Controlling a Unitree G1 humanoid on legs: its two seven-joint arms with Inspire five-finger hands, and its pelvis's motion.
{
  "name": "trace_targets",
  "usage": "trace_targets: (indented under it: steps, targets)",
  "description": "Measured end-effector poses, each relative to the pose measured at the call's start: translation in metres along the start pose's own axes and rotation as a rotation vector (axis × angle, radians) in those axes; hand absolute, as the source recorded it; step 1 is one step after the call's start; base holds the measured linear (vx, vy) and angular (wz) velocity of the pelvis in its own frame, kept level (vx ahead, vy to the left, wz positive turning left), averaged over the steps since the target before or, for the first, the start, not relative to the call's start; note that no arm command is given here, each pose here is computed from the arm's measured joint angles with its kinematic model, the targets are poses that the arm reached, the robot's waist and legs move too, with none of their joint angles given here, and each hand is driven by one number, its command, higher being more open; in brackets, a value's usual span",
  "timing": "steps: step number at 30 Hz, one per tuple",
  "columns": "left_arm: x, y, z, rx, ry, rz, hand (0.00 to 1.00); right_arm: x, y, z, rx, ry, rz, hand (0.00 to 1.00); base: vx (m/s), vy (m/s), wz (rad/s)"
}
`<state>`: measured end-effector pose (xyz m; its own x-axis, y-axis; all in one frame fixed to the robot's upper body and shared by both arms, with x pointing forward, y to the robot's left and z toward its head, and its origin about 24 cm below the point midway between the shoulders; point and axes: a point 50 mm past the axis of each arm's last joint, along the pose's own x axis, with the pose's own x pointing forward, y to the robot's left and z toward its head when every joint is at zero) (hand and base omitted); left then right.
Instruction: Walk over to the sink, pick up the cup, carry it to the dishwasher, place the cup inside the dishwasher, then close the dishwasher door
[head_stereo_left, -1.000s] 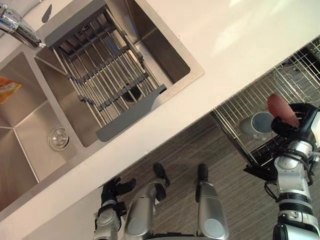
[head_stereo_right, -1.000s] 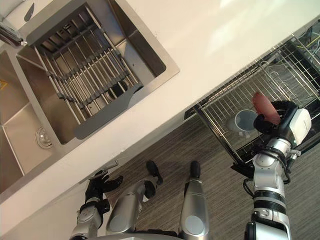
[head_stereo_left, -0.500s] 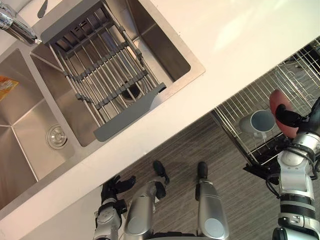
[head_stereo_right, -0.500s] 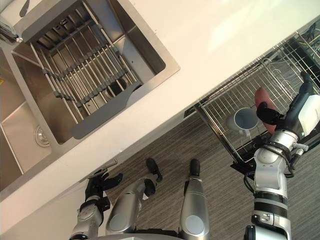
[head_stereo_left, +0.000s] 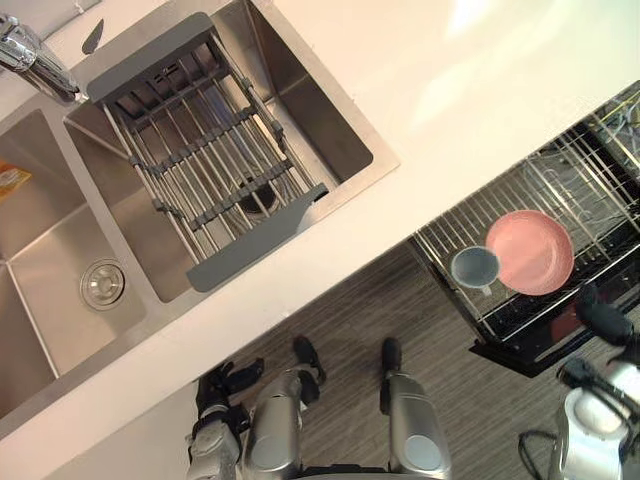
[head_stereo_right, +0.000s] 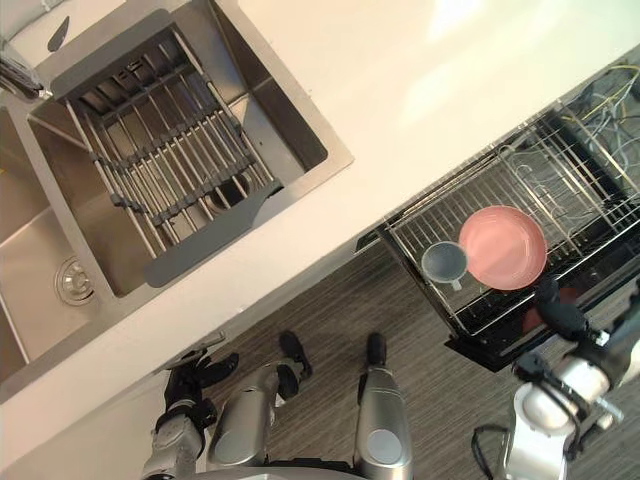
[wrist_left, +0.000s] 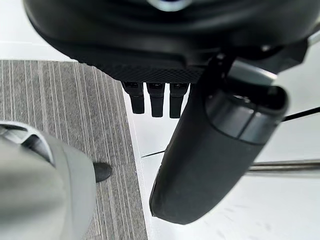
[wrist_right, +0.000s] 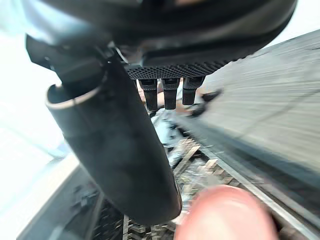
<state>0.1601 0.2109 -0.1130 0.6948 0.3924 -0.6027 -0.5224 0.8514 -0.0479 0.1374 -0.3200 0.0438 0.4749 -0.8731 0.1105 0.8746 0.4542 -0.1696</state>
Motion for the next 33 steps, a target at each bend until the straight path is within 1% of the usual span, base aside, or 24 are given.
trace_targets:
  steps: [3, 7, 11, 17, 23, 25, 28, 31, 33]
  targets:
    - [-0.002, 0.007, -0.005, 0.006, 0.016, 0.013, 0.9, -0.007, -0.004, -0.022, 0.062, 0.121, 0.031, 0.9, 0.0, -0.003, -0.05]
    - [-0.004, 0.012, -0.008, 0.011, 0.027, 0.023, 0.9, -0.011, -0.006, -0.041, 0.159, 0.231, 0.043, 0.9, 0.01, 0.01, -0.05]
    - [-0.004, 0.012, -0.008, 0.011, 0.024, 0.021, 0.9, -0.012, -0.003, -0.051, 0.248, 0.298, 0.06, 0.9, 0.02, 0.008, -0.05]
    - [-0.002, 0.012, -0.004, 0.015, 0.012, 0.014, 0.9, 0.0, 0.016, -0.046, 0.424, 0.31, 0.1, 0.9, 0.0, 0.0, 0.0]
    - [0.001, 0.017, 0.003, 0.04, -0.007, -0.001, 0.9, 0.012, 0.033, -0.046, 0.658, 0.343, 0.077, 0.9, -0.02, -0.001, 0.01]
    - [0.002, 0.019, 0.005, 0.052, -0.013, -0.008, 0.9, 0.015, 0.042, -0.043, 0.776, 0.359, 0.054, 0.9, -0.02, -0.003, 0.07]
    - [0.003, 0.017, 0.009, 0.064, -0.027, -0.027, 0.9, 0.018, 0.049, -0.037, 0.865, 0.353, 0.048, 0.9, 0.0, -0.009, 0.12]
    - [0.005, 0.016, 0.013, 0.072, -0.04, -0.037, 0.9, 0.02, 0.064, -0.027, 1.009, 0.355, 0.053, 0.9, 0.0, -0.03, 0.21]
    - [0.007, 0.015, 0.019, 0.079, -0.057, -0.046, 0.9, 0.021, 0.08, -0.017, 1.106, 0.353, 0.094, 0.9, -0.01, -0.041, 0.28]
